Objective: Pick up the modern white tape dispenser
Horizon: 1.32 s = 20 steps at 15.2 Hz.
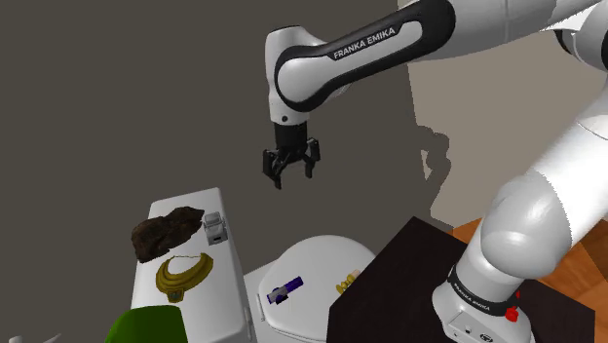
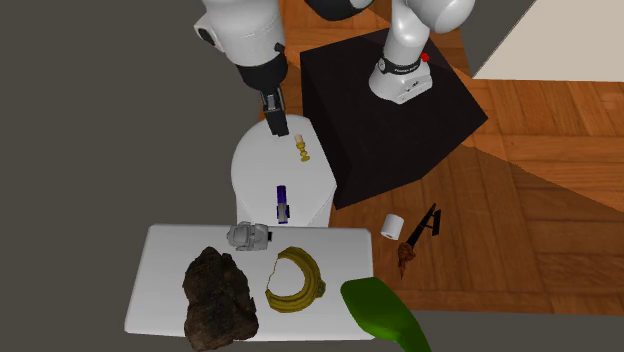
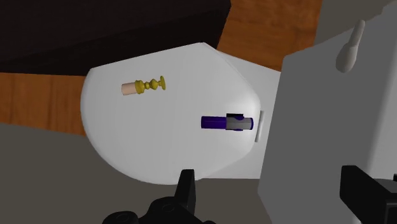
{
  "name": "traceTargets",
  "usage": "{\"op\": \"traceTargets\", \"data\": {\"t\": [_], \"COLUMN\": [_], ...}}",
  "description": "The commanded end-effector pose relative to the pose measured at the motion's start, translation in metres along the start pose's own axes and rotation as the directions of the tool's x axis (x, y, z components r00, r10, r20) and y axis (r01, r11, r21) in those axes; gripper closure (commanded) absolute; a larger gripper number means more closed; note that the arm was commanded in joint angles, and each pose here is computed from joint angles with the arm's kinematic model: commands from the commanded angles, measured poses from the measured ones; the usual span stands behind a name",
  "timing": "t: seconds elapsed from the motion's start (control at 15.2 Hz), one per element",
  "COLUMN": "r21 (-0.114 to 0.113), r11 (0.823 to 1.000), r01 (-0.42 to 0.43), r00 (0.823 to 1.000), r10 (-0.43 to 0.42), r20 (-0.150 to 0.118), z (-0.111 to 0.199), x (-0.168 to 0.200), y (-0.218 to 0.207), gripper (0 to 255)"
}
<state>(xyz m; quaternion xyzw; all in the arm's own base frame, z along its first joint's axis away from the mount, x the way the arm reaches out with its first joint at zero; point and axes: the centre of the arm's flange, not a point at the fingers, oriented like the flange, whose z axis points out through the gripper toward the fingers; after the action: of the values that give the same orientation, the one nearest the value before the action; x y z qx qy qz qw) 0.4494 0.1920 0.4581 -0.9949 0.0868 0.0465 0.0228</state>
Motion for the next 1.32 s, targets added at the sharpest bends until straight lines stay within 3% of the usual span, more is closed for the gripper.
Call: {"op": "traceTargets", "data": {"t": [0.0, 1.12, 1.25], "r21": [-0.002, -0.031, -0.031], "r11": [1.000, 1.000, 1.000], "r01": [-0.001, 0.000, 0.000], "r00": [1.000, 1.000, 1.000], "r10": [0.001, 0.000, 0.000], "r20": [0.000, -0.003, -0.003], "z": [0.011, 0.095, 0.101], "x": [0.017, 0.134, 0.135], "y": [-0.023, -0.199, -0.201], "gripper": [0, 0, 0]}}
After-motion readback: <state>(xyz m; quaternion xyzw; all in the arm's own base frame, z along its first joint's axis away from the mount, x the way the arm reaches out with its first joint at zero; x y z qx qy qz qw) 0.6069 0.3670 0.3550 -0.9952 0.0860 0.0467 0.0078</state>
